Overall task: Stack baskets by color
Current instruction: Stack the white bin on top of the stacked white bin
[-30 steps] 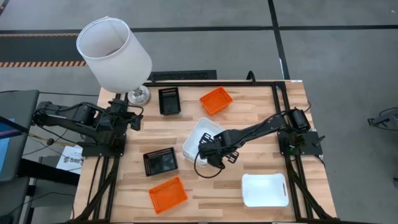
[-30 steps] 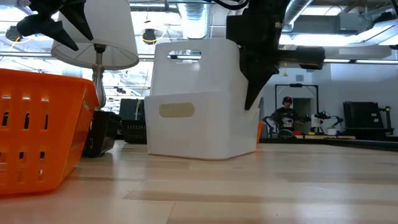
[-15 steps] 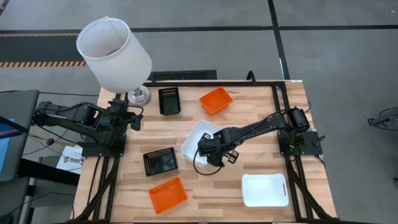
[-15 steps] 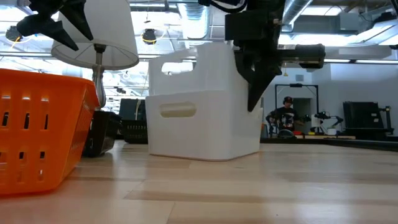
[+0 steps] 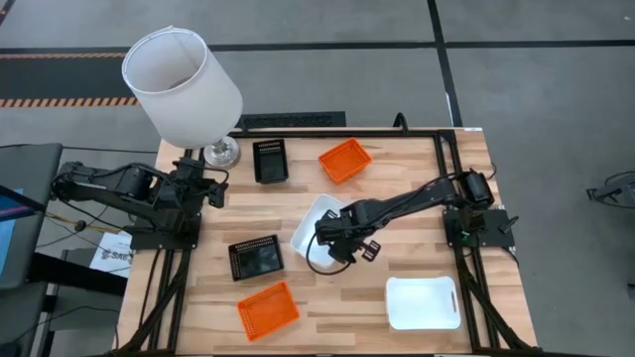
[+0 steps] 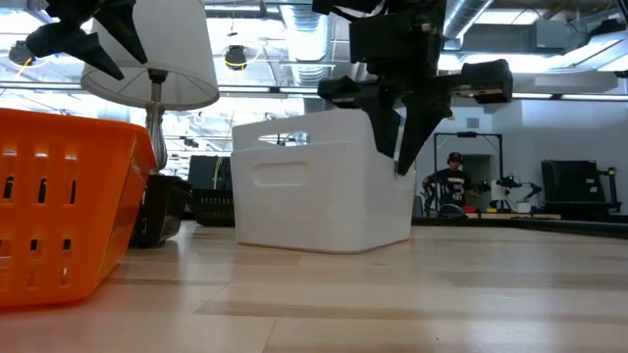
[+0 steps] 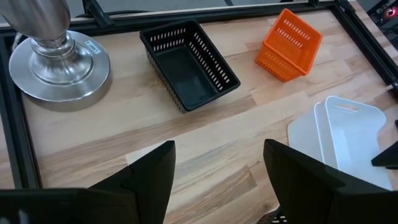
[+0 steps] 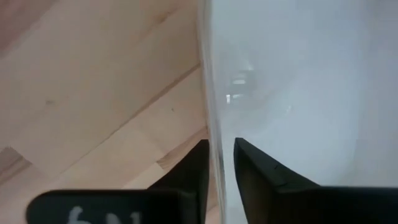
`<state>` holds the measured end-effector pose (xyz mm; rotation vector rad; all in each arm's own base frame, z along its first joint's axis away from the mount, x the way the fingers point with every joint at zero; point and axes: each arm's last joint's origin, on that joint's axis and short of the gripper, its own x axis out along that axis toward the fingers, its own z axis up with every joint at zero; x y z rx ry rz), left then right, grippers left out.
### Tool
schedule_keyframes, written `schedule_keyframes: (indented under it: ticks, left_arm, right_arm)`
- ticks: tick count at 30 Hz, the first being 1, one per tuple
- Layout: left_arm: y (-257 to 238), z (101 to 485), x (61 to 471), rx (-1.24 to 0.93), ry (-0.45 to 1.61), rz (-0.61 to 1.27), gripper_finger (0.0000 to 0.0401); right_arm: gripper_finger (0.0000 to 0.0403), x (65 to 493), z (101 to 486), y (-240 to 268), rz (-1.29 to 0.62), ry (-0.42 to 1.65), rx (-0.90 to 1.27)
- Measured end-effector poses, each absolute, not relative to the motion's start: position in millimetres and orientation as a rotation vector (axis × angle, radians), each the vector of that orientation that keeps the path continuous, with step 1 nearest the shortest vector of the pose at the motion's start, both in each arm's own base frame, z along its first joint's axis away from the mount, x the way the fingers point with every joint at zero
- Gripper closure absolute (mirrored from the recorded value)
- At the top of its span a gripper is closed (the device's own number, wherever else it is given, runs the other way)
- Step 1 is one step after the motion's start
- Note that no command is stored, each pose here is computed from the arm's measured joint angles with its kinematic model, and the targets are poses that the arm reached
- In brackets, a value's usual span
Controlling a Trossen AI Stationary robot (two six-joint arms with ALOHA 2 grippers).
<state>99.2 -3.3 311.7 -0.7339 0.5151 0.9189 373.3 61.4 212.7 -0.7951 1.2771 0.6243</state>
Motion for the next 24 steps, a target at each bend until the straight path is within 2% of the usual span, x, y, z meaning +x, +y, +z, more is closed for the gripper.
schedule_keyframes:
  ticks: [6, 13, 19, 24]
  left_arm:
    - [-3.3, 311.7, 99.2, -0.727, 0.518, 0.917, 0.0168]
    - [-3.5, 311.5, 99.2, -0.712, 0.532, 0.906, 0.0168]
    - [-3.5, 311.6, 99.2, -0.693, 0.542, 0.899, 0.0168]
    - [-3.5, 311.6, 99.2, -0.680, 0.548, 0.893, 0.0168]
  right_arm:
    - [0.0248, 368.5, 245.1, 60.6, 0.510, 1.226, -0.689]
    - [0.0187, 335.2, 301.7, 55.7, 0.213, 1.360, -0.264]
    - [0.0179, 292.2, 329.0, 70.1, 0.090, 1.467, -0.014]
    - [0.0181, 266.6, 330.2, 98.4, 0.019, 1.462, 0.071]
